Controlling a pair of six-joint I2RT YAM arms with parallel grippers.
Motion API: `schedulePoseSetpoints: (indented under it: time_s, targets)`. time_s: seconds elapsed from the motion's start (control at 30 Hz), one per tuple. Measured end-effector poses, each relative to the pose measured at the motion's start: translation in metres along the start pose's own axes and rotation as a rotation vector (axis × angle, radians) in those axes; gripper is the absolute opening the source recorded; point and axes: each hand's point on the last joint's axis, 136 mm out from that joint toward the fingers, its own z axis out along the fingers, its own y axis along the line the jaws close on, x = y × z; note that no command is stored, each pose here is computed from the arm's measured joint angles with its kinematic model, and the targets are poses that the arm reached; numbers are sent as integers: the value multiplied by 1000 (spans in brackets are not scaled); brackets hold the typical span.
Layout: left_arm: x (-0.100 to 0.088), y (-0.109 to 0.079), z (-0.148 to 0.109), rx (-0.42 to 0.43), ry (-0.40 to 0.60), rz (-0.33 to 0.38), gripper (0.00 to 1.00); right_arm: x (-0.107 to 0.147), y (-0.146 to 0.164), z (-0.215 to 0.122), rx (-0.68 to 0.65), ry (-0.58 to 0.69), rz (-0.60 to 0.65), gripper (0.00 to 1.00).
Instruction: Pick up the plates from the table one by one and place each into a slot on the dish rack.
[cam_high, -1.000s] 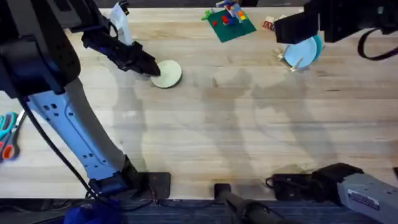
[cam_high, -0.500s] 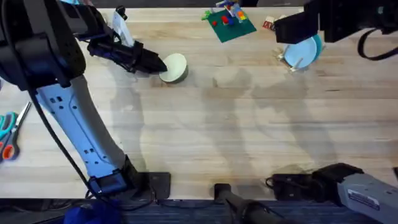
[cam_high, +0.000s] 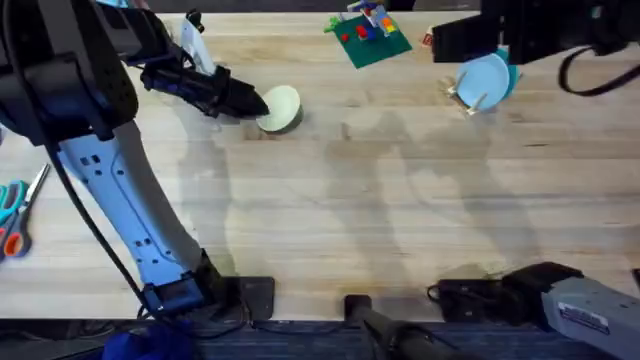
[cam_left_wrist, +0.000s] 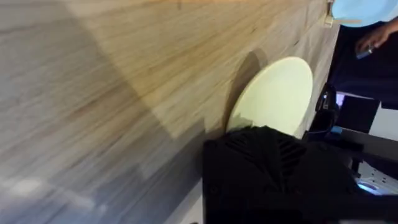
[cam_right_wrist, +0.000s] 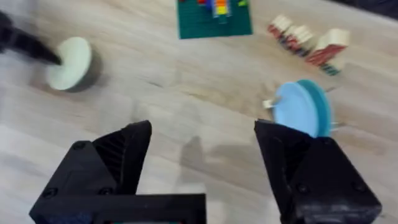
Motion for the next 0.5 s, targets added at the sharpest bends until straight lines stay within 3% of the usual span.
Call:
schedulePoseSetpoints:
  time_s: [0.5]
  targets:
    - [-1,0,0,-1,-2,3,42,-9,56,65,-325,107,384,993]
